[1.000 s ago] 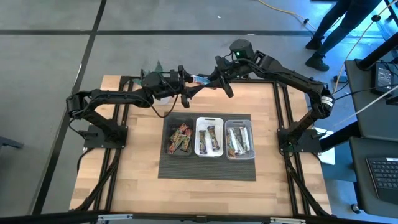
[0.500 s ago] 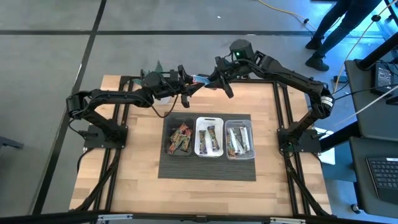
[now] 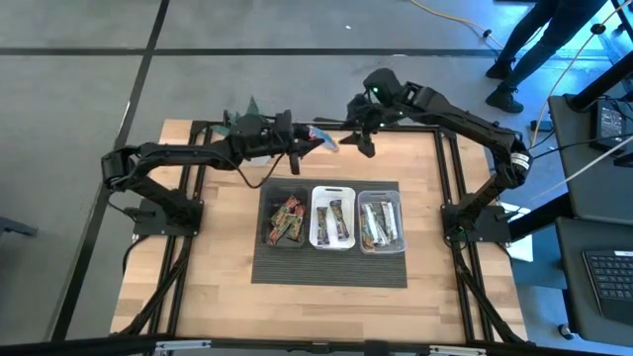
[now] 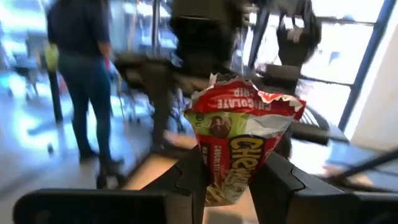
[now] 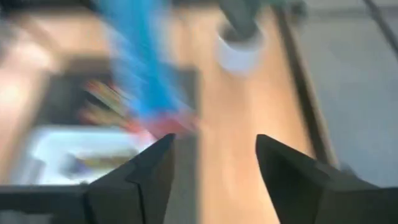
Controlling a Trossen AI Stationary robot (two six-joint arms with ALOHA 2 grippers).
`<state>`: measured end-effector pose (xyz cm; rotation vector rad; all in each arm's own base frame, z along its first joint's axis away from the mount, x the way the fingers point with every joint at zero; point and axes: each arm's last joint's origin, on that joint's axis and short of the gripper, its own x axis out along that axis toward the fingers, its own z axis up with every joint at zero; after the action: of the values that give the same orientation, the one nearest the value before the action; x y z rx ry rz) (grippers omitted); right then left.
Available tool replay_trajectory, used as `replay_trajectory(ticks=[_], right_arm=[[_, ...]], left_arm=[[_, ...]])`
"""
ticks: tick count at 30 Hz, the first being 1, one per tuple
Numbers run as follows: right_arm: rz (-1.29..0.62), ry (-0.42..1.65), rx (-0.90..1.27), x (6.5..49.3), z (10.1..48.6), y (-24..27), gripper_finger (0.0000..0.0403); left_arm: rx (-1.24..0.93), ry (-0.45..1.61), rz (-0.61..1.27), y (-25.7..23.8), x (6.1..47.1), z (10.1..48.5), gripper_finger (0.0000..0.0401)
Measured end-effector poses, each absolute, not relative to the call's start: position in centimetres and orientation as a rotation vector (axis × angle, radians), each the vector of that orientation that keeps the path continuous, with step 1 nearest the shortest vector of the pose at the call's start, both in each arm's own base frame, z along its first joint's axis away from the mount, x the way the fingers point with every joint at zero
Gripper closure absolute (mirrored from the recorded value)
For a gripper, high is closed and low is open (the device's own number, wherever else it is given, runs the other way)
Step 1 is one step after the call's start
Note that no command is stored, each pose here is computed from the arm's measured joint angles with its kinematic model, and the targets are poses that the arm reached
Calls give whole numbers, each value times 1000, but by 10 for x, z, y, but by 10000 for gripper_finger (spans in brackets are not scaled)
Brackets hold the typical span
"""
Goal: Pick and place Granola Bars by type
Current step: Put the red granola bar into the black bin
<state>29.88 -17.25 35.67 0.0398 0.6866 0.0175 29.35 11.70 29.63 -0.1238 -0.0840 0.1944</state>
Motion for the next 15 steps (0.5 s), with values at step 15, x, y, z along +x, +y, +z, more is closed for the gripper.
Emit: replay_trajectory(ticks=[15], right_arm=[[-336, 1050, 15, 260, 340, -201, 161]], left_arm=[[-577, 445, 214, 67, 261, 284, 314]])
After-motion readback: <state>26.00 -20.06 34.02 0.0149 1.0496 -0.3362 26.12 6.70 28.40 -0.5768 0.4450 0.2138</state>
